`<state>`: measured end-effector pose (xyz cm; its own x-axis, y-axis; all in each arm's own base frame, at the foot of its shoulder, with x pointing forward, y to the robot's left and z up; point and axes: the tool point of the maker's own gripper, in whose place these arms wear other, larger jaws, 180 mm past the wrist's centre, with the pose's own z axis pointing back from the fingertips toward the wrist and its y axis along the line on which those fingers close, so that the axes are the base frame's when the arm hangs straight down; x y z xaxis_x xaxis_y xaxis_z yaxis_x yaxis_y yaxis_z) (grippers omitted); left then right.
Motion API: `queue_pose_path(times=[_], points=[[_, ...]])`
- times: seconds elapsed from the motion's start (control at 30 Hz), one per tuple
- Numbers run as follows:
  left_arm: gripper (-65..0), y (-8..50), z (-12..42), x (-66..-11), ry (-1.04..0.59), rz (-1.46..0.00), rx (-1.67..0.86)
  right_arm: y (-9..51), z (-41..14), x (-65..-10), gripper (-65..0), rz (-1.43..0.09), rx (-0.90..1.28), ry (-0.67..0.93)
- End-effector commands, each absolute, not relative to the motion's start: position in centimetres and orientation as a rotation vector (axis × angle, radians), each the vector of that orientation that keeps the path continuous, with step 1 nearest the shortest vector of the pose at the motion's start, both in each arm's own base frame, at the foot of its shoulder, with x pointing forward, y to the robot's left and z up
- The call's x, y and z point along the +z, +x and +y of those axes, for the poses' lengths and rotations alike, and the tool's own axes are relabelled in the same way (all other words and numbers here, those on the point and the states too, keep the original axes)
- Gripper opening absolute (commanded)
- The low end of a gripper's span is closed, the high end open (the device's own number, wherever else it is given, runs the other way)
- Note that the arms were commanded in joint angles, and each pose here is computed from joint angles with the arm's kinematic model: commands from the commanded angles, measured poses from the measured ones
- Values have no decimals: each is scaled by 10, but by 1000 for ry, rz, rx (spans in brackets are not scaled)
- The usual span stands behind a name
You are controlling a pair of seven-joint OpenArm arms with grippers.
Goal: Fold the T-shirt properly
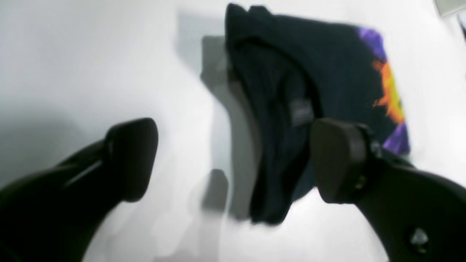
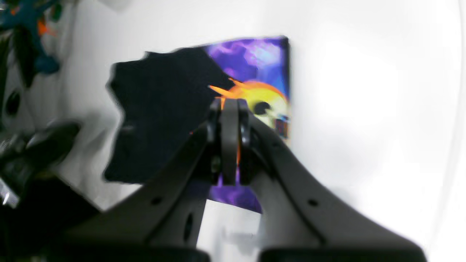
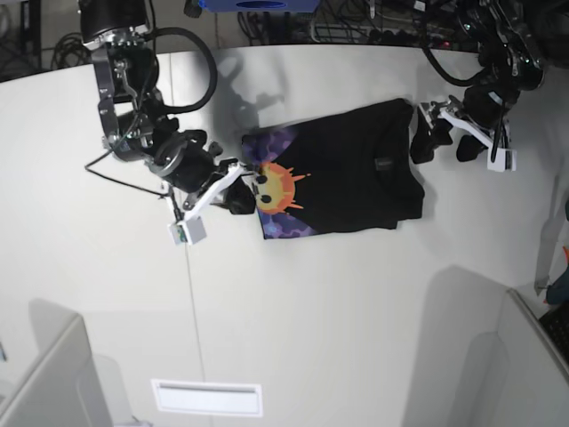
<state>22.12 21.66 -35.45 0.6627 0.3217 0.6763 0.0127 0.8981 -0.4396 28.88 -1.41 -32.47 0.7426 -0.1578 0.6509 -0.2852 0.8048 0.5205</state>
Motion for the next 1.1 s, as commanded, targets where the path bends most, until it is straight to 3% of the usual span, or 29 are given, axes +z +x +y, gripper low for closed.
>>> queue_pose_path(times=[0.0,0.17,0.37,0.43,0.47,0.6,0.67,0.9,1.07], points=[[-26,232,211,-348,-473,-878,188,290,-12,-315,-650,-776,88,669],[-49,258,172,-381,-622,-782,222,287,-9,-317,-650,-764,94,672],[-51,277,147,-411,-686,-676,364,286,-16,-320,-650,-764,92,655],[-84,279,141,-415,-678,-652,340,286,-18,-321,-650,-763,94,650],[-143,282,138,-415,-673,-639,321,286,-20,-321,-650,-764,95,644],[-507,284,125,-423,-654,-565,213,293,-41,-321,-650,-783,59,609],[-650,296,126,-423,-629,-545,134,294,-51,-323,-650,-788,34,591],[-650,324,122,-402,-394,-396,-440,292,-73,-328,-650,-785,-25,556],[-650,331,91,-398,-169,-342,-927,286,-74,-334,-650,-770,-31,550]])
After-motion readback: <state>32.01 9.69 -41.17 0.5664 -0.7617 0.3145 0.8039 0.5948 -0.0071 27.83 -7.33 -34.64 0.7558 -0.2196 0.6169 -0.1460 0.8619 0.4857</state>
